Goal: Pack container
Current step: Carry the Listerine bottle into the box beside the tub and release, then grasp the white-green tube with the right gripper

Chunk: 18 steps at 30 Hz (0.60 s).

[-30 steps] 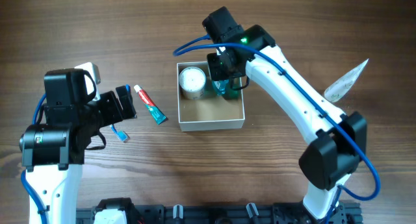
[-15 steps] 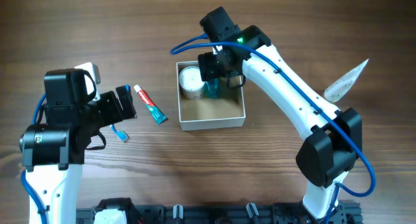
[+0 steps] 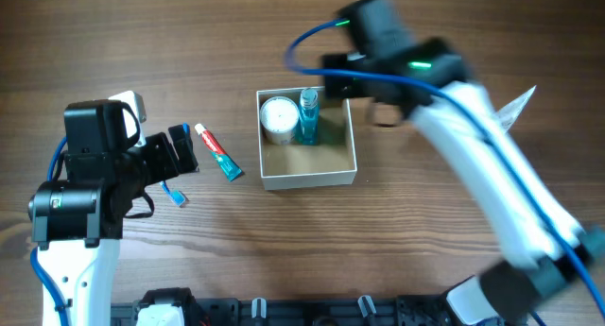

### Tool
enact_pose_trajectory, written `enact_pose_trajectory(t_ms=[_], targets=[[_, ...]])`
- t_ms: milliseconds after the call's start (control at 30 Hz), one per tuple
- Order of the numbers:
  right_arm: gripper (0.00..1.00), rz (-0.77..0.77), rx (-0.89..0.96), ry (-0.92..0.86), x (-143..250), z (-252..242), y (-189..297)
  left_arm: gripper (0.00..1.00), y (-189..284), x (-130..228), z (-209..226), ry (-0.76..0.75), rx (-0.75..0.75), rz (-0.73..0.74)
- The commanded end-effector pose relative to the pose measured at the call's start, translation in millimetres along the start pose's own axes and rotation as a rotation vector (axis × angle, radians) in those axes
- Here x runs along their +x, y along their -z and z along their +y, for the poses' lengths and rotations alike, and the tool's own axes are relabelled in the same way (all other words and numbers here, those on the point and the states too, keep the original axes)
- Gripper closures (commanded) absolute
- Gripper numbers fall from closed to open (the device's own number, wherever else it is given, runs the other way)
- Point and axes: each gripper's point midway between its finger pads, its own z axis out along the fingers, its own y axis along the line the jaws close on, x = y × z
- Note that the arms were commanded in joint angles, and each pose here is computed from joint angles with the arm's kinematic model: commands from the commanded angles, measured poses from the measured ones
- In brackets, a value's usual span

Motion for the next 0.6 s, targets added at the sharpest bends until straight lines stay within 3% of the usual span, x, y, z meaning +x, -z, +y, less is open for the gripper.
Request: enact_pose_trajectory(t_ms=[0,67,233,567], targets=[[0.00,-0.083,0.197,-0.312,-14.2,-106.7,43.4,0.00,5.1,-5.8,-2.0,0.005,0.002,-0.021],[0.00,-0.019,0.300,-0.502,5.4,-160.6,47.6,0.00,5.1,-5.9,-2.0,0.005,0.002,-0.021],[0.00,0.093,0.417,-0.714,43.5,-235.8,34.5,0.00,5.1,-5.8,-2.0,0.005,0.002,-0.021],[0.00,0.294,0.438,-0.762,104.8,-268.5,-40.6,0.00,5.1,-4.9,-1.7,0.005,0.001,-0.017]])
